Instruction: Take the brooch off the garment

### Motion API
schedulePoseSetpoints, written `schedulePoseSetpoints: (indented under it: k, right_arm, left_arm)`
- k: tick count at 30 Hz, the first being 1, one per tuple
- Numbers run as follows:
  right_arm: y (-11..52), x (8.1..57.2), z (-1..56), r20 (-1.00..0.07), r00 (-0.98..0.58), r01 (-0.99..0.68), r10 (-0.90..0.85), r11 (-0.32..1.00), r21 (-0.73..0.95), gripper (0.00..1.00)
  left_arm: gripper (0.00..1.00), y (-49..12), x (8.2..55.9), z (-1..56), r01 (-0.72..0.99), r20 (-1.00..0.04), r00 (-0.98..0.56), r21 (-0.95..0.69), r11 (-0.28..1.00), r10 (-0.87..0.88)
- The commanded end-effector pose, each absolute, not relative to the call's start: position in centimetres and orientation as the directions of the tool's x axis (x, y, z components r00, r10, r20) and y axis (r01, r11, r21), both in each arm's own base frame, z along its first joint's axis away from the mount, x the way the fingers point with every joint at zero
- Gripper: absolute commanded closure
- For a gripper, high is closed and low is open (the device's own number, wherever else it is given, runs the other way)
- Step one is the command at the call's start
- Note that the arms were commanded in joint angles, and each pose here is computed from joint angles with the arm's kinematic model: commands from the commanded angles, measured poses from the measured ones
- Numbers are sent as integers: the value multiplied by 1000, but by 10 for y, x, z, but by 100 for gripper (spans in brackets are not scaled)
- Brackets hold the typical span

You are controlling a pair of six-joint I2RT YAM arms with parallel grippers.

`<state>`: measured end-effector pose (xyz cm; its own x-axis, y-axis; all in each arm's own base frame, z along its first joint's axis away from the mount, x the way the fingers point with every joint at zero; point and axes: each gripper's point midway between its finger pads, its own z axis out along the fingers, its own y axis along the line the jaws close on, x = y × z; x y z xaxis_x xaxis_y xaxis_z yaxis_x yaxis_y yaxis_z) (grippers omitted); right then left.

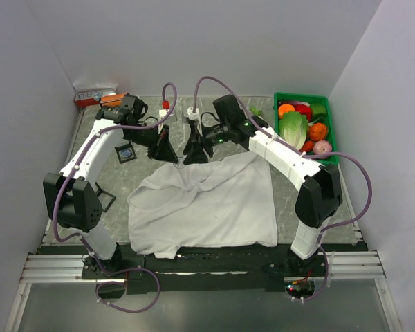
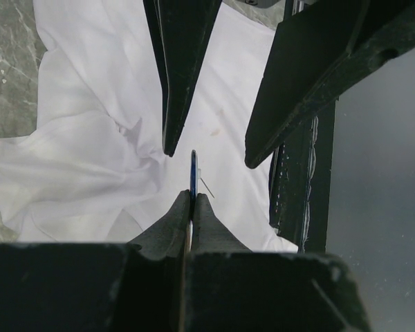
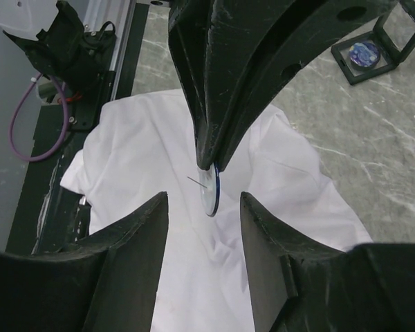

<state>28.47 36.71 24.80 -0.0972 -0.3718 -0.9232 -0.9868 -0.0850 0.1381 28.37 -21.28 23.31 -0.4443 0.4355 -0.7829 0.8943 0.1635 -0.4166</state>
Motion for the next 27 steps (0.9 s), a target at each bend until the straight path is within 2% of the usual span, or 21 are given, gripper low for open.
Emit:
schedulePoseSetpoints:
  k: [1,17,27]
  right_arm:
    - [378,290,261,-935,-64,-992,-349,-79,98,47]
    - [386,292,247,-922,-80,-994,-378,-41,103,47]
    - [386,293,246,-921,-75,-995,-383,-34,95,54]
  left_arm:
    - [99,-218,282,256,921,-835,-386,-370,119,393]
    - [99,-219,282,254,913,-829,-406,-388,127,385]
    - [99,-220,284,251,900,-817,-433,-413,139,381]
